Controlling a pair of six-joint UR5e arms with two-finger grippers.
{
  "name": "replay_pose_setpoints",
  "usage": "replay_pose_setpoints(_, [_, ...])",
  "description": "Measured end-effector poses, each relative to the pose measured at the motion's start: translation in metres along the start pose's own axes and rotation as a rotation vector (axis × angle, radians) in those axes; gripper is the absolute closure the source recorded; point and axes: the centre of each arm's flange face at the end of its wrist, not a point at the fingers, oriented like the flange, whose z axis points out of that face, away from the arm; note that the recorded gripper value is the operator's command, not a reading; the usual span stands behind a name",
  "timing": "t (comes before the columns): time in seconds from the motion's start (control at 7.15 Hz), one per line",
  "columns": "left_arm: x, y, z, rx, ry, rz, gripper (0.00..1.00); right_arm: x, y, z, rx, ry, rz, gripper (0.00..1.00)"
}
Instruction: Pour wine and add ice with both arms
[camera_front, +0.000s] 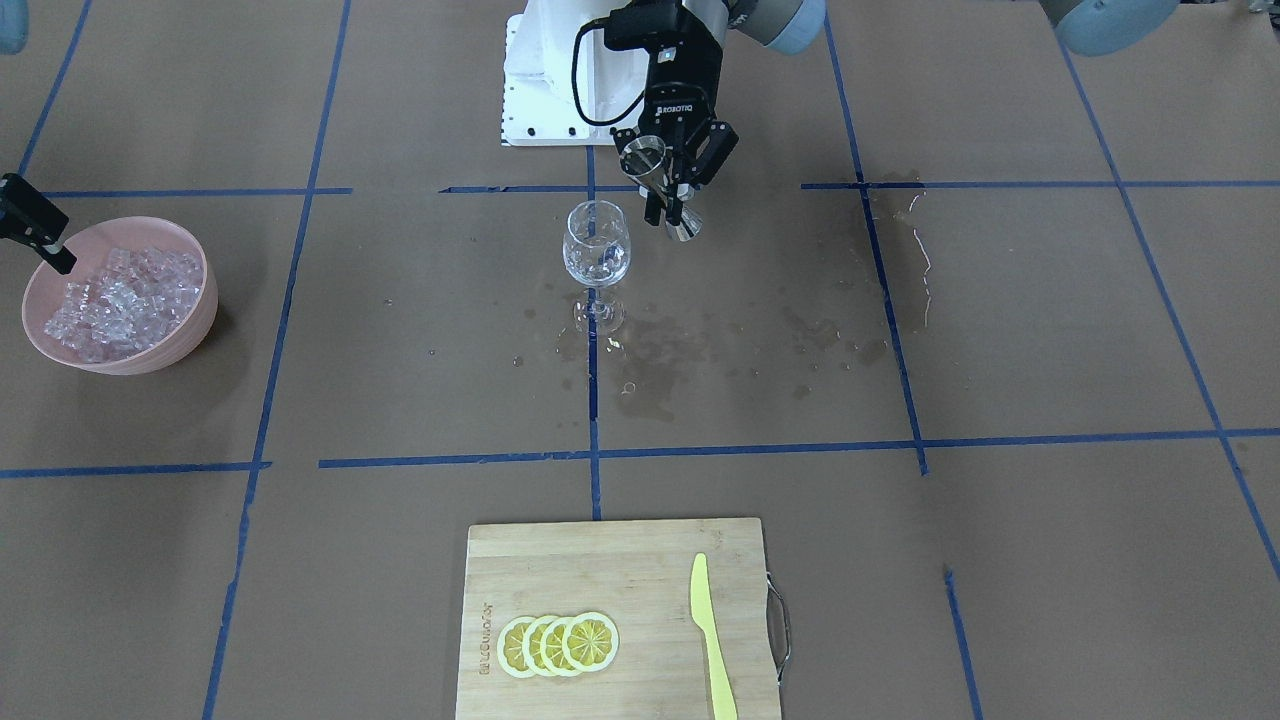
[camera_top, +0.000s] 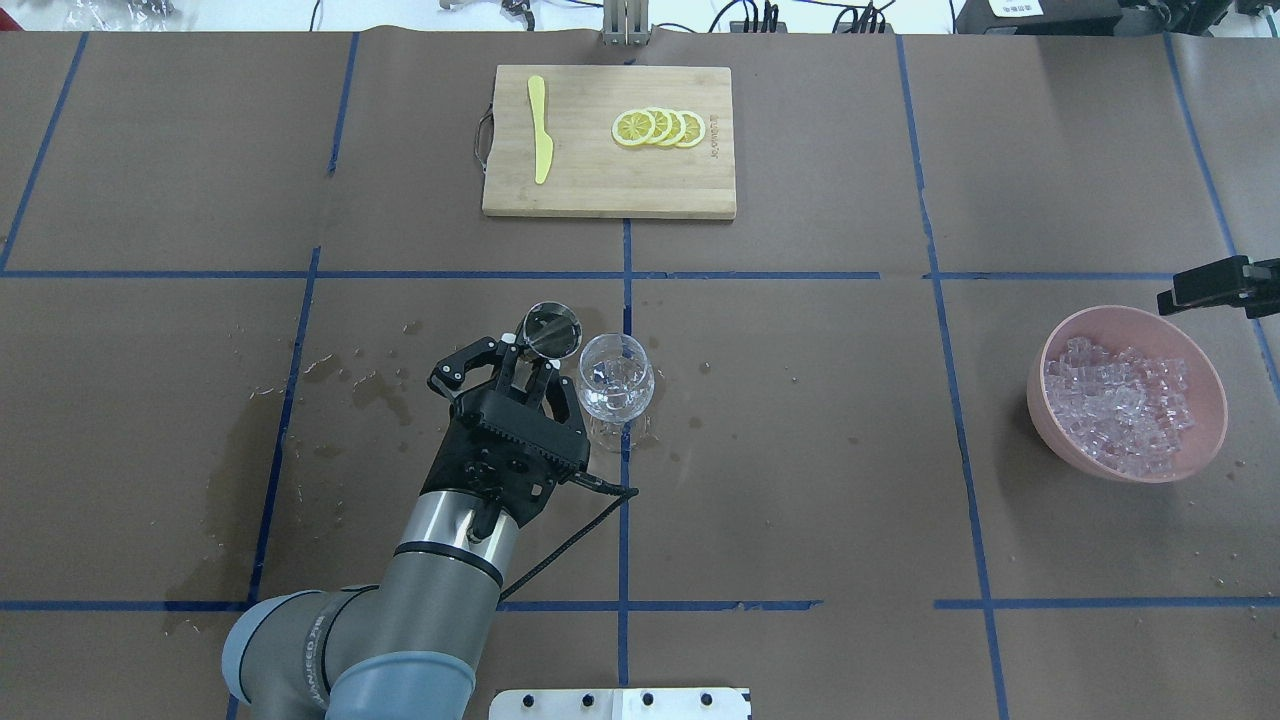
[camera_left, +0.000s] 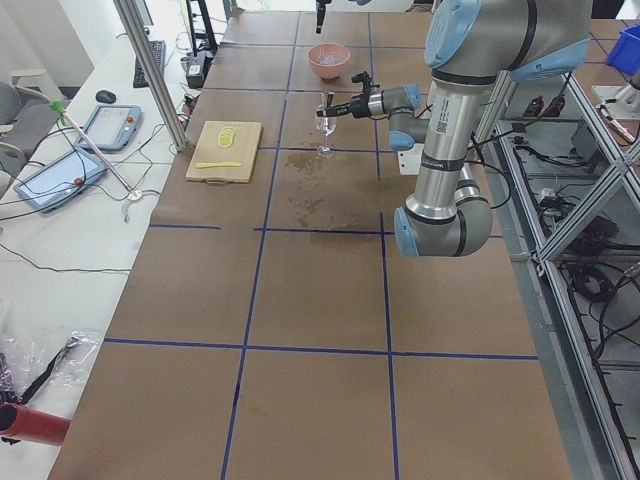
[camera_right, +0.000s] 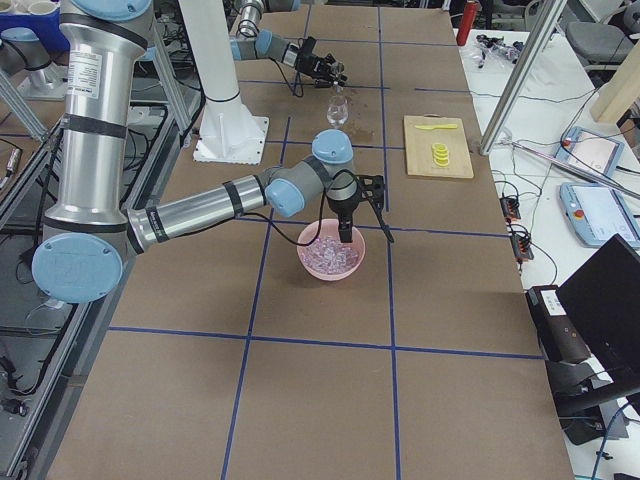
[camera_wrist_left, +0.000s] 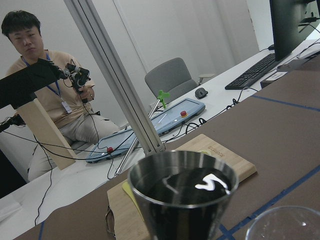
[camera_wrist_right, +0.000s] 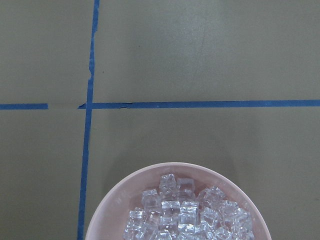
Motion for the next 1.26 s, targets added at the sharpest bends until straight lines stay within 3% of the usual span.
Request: replay_pose_setpoints(1.26, [0.005,0.0,0.014,-0.046,-0.039,0.45,1.0,0.0,0.0,0.001,-0.002,0.002,0.0,0.0])
